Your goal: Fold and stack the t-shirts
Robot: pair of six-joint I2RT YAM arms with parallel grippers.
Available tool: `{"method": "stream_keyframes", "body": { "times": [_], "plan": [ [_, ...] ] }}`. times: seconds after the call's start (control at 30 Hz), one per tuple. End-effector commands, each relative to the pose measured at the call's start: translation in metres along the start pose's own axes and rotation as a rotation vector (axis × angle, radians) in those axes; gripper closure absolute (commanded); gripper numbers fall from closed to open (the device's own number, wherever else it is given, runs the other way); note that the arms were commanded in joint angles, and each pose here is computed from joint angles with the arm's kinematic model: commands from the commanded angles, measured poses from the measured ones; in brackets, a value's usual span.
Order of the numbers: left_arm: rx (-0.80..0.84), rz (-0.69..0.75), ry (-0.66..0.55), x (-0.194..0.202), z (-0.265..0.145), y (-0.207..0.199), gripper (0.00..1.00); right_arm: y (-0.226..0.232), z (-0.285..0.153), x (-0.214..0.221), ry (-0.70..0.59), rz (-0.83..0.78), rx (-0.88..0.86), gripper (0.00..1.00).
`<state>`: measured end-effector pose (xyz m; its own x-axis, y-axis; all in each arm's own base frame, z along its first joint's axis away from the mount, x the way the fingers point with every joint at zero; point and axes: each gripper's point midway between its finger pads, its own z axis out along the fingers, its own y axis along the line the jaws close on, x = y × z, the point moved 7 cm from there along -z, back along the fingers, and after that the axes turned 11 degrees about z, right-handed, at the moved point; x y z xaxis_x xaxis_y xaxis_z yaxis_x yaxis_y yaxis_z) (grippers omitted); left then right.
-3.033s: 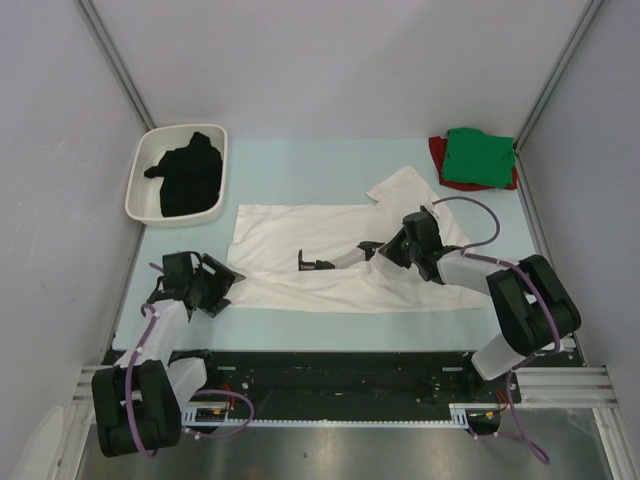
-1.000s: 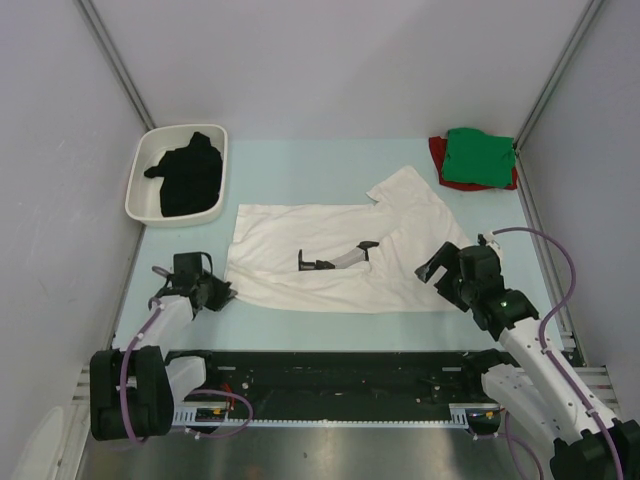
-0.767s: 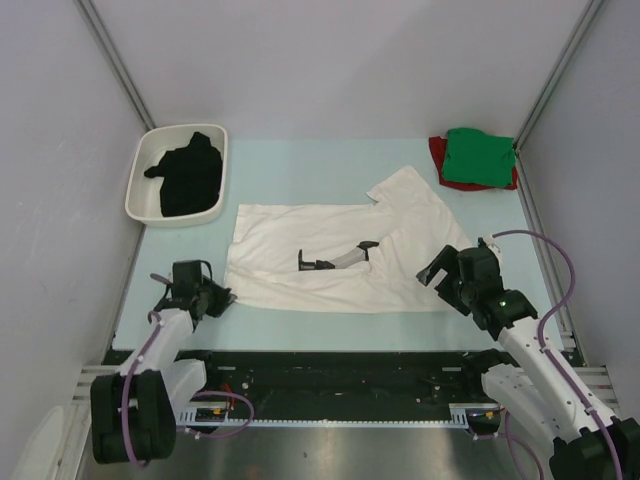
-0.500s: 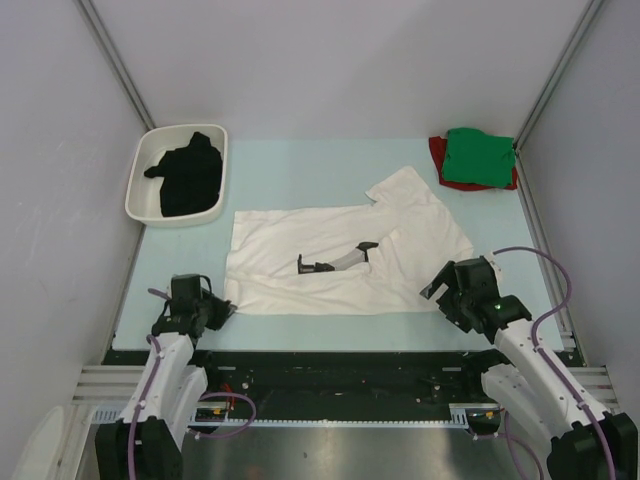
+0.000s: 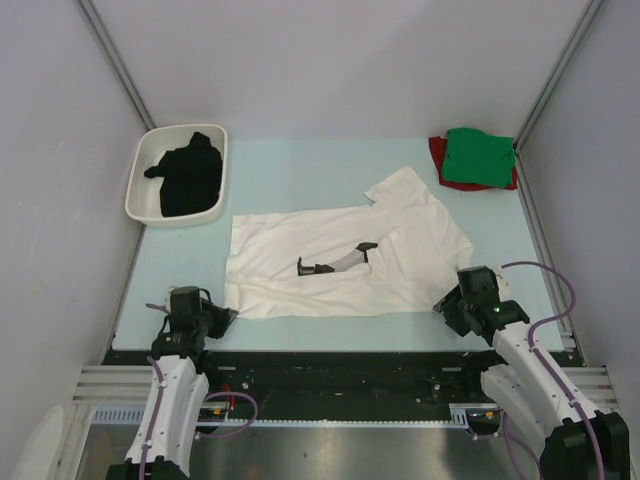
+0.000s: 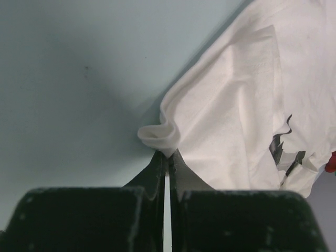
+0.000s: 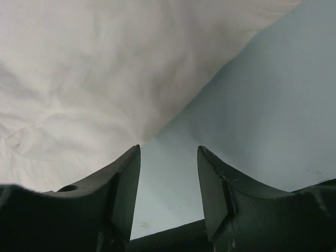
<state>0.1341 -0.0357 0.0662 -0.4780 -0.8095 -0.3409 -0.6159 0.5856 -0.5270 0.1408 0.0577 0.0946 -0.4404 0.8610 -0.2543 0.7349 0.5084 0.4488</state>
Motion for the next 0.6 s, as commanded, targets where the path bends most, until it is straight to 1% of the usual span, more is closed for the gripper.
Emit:
{"method": "stream_keyframes", "body": {
  "times": [0.0, 0.13, 0.27, 0.47, 0.53, 0.57],
  "plan": [
    [-0.041, -0.04, 0.058, 0.016, -0.001, 0.014, 1.0, -0.007, 0.006, -0.004, -0.055, 0.035, 0.039, 0.49],
    [-0.018, -0.046, 0.054, 0.018, 0.001, 0.015, 1.0, -0.006, 0.013, -0.008, -0.076, 0.043, 0.061, 0.48],
    [0.002, -0.036, 0.079, 0.022, 0.003, 0.015, 1.0, -0.002, 0.022, -0.014, -0.097, 0.057, 0.07, 0.46],
    [-0.009, -0.018, 0.079, 0.02, 0.003, 0.015, 1.0, -0.003, 0.035, -0.021, -0.119, 0.085, 0.095, 0.47],
    [-0.009, -0.017, 0.084, 0.02, 0.002, 0.015, 1.0, -0.007, 0.039, -0.021, -0.115, 0.085, 0.109, 0.5],
    [-0.007, -0.016, 0.084, 0.02, 0.001, 0.014, 1.0, -0.008, 0.042, -0.022, -0.108, 0.093, 0.116, 0.55]
  ]
}}
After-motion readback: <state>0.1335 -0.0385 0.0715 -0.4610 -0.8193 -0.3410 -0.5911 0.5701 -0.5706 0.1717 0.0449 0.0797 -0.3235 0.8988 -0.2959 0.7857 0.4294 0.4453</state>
